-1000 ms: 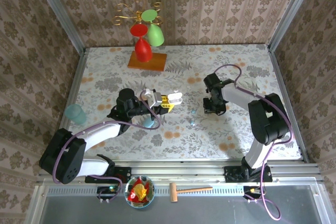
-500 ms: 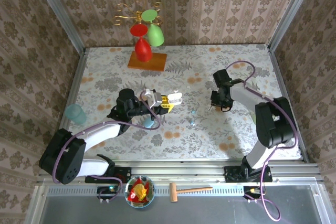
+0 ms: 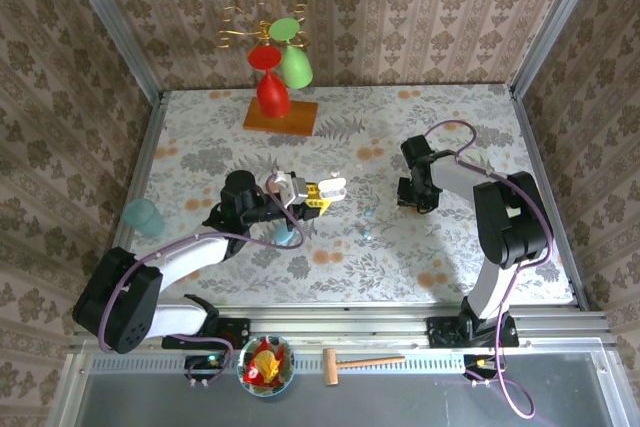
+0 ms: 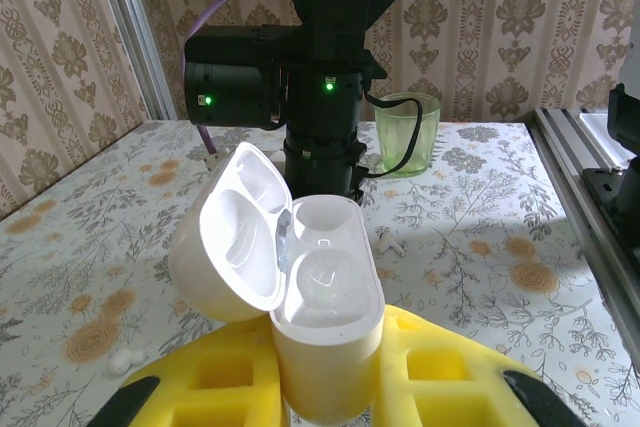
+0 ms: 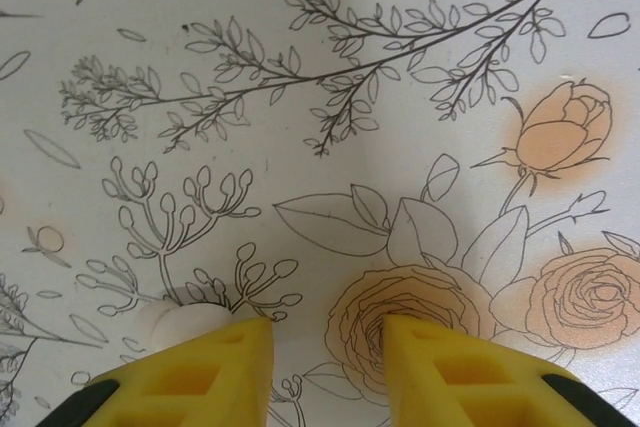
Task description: Insert wireless bluetooth earbuds into charging case
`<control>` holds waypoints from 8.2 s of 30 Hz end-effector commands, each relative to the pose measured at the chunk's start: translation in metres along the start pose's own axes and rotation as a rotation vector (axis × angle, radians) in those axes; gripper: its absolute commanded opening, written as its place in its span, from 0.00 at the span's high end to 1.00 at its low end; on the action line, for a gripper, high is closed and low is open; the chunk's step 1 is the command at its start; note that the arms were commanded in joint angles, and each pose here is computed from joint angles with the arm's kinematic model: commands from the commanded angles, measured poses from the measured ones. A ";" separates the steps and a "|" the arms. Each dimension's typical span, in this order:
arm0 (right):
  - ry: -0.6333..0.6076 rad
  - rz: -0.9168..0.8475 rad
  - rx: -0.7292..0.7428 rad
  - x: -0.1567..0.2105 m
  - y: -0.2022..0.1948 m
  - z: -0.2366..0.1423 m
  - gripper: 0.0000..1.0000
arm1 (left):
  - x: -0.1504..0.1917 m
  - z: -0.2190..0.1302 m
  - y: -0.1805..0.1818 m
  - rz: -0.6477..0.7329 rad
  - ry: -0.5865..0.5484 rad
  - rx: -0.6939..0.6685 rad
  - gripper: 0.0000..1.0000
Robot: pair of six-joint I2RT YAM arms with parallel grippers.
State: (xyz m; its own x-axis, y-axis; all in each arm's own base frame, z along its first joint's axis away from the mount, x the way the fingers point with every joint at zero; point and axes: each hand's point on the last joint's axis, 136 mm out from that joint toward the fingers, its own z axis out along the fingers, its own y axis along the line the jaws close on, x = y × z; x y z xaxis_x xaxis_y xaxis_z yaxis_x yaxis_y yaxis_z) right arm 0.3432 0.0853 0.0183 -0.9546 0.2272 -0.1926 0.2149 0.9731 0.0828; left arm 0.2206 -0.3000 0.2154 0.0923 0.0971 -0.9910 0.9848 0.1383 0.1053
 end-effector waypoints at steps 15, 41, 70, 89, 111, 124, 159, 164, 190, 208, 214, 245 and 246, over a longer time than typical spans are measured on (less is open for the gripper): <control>-0.035 0.148 0.156 0.059 -0.066 -0.034 0.49 | -0.009 0.000 -0.003 0.048 -0.018 0.017 0.92; 0.102 -0.123 -0.060 0.066 -0.003 -0.015 0.82 | -0.006 0.000 -0.004 0.041 -0.015 0.016 0.92; 0.102 -0.310 0.072 0.084 0.037 -0.020 0.50 | -0.005 -0.011 -0.001 0.066 0.016 -0.045 0.93; 0.139 -0.267 0.199 0.107 -0.001 -0.018 0.47 | -0.013 -0.014 0.002 0.066 -0.011 -0.059 0.93; 0.018 -0.253 0.142 0.077 0.019 -0.044 0.50 | -0.011 -0.028 0.020 0.038 -0.040 -0.166 0.94; 0.107 -0.254 0.226 0.084 -0.002 -0.011 0.57 | -0.010 -0.031 0.021 0.043 -0.030 -0.179 0.94; 0.091 -0.231 0.282 0.079 -0.015 -0.018 0.58 | -0.012 -0.033 0.021 0.057 -0.031 -0.184 0.94; 0.070 -0.219 0.311 0.072 -0.024 -0.025 0.59 | -0.013 -0.032 0.022 0.061 -0.032 -0.184 0.94; -0.010 -0.346 0.364 0.053 0.041 -0.030 0.69 | -0.011 -0.047 0.021 0.060 -0.031 -0.263 0.94; 0.062 -0.367 0.385 0.065 0.037 -0.009 0.77 | -0.010 -0.048 0.020 0.068 -0.028 -0.263 0.94; 0.046 -0.359 0.361 0.063 0.035 -0.019 0.81 | -0.009 -0.048 0.020 0.065 -0.026 -0.264 0.94; -0.154 -0.634 -1.013 0.070 0.150 -0.212 0.81 | -0.012 -0.041 0.011 0.058 -0.049 -0.195 0.94; -0.157 -0.642 -1.032 0.069 0.152 -0.216 0.81 | -0.011 -0.040 0.011 0.059 -0.049 -0.191 0.94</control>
State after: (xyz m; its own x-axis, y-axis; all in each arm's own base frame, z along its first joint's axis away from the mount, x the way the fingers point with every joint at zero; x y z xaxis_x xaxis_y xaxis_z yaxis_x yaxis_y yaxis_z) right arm 0.2726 0.2314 0.2056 -0.8322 -0.1888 -0.5213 -0.5264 0.5642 0.6360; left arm 0.2303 -0.2578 0.2230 0.1417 0.0919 -0.9856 0.9236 0.3460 0.1650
